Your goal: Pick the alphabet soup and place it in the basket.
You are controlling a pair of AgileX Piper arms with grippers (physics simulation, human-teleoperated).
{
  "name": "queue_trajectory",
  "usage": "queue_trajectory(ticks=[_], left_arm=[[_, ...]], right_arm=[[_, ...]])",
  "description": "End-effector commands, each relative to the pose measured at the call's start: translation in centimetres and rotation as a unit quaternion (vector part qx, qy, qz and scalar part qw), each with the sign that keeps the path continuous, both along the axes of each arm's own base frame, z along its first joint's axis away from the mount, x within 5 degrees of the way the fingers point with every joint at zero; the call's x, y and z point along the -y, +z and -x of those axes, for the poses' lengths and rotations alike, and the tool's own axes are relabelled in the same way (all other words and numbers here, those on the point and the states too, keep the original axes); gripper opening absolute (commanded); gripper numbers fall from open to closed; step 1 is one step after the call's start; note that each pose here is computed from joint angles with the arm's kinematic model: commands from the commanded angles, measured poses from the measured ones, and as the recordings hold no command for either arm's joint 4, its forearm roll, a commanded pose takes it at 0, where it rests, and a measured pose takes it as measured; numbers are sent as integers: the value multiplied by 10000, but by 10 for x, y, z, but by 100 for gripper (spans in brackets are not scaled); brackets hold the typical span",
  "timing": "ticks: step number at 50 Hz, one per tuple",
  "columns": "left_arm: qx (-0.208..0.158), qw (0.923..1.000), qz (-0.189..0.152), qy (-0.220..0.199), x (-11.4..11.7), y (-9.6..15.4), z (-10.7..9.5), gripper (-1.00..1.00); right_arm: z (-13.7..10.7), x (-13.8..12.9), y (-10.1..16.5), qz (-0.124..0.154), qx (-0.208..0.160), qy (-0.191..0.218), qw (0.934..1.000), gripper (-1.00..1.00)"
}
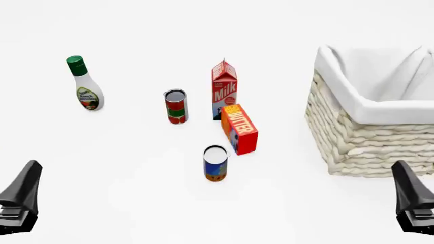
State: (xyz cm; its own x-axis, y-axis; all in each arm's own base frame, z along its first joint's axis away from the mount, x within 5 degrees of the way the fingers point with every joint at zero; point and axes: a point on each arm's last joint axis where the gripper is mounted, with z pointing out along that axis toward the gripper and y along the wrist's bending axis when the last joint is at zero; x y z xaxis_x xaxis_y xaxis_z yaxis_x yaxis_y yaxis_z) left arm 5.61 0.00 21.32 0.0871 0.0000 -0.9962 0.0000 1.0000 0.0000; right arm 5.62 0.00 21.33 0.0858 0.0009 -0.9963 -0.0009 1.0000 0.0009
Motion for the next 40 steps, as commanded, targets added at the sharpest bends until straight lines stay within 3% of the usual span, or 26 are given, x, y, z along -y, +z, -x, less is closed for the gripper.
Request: queue_trajectory(ticks=[1,5,10,12,15,19,22,23,31,36,40], left_arm=[[0,10000,0,0,0,0,0,100],[0,10000,0,0,0,0,0,100],[0,10000,0,0,0,0,0,100],[0,10000,0,0,0,0,0,100],[0,10000,0,0,0,0,0,100],[0,10000,0,0,0,0,0,100],[0,10000,0,0,0,0,0,100],[0,10000,0,0,0,0,0,100],[0,10000,0,0,0,0,0,100],[0,10000,0,0,0,0,0,100],[0,10000,0,0,0,0,0,100]], right_arm=[[0,0,0,14,-25,33,10000,100],[-7,0,6,-103,-195,11,9998,100],[-7,0,3,142,-139,-19,9998,100],[-7,-1,10,144,-135,32,9998,100],[-7,-2,41,206,-102,157,9996,100],[-8,-3,47,422,-96,238,9988,100],[-12,-6,59,418,-214,390,9981,100],[-14,-8,59,649,-246,517,9962,100],[-28,-16,99,661,-443,920,9926,100],[-35,-24,116,1063,-519,1263,9849,100],[-45,-31,126,1093,-674,1490,9805,100]])
